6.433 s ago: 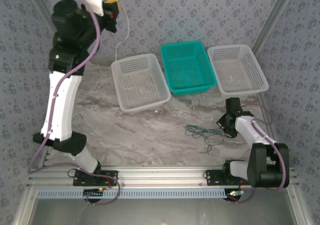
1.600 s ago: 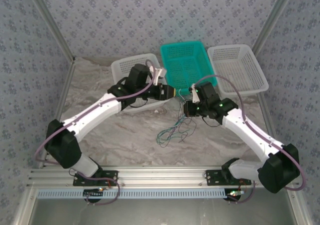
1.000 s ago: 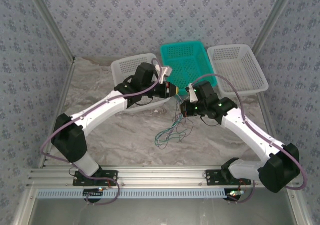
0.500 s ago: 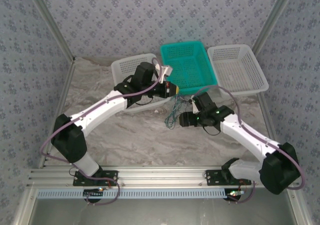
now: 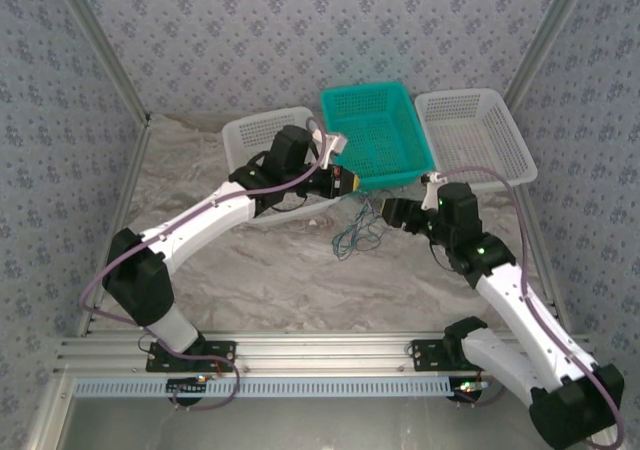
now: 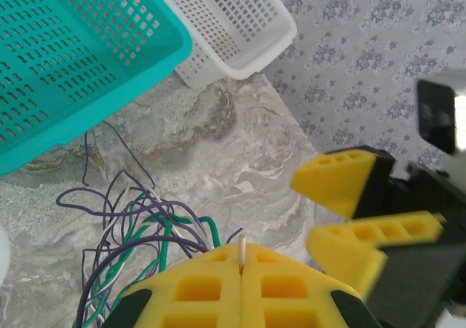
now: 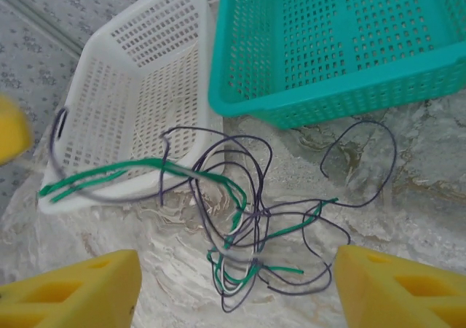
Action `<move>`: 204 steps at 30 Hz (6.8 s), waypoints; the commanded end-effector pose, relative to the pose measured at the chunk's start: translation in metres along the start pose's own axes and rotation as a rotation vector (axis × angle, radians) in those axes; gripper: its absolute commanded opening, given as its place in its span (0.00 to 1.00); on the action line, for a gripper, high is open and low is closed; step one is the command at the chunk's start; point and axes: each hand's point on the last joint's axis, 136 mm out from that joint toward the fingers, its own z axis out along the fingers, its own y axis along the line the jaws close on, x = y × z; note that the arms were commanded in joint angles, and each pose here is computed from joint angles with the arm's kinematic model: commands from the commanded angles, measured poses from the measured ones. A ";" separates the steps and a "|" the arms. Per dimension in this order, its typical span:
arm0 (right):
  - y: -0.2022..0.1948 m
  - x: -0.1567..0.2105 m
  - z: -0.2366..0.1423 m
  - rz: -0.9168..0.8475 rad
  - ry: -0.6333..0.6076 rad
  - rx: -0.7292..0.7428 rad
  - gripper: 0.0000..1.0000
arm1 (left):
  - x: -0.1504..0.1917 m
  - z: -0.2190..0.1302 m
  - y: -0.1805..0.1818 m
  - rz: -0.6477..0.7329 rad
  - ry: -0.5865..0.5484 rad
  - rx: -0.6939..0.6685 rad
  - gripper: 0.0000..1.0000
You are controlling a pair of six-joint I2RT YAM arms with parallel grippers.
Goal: Untangle the cables
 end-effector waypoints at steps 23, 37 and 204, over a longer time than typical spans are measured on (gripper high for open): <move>0.023 0.010 0.083 -0.057 0.140 -0.294 0.42 | -0.017 -0.039 -0.062 0.099 -0.083 0.125 0.00; 0.050 0.030 0.055 -0.141 0.129 -0.393 0.76 | -0.019 -0.042 -0.063 0.114 -0.086 0.118 0.00; 0.067 0.109 0.078 -0.448 0.291 -0.119 0.88 | -0.146 -0.236 -0.060 0.075 -0.522 -0.005 0.00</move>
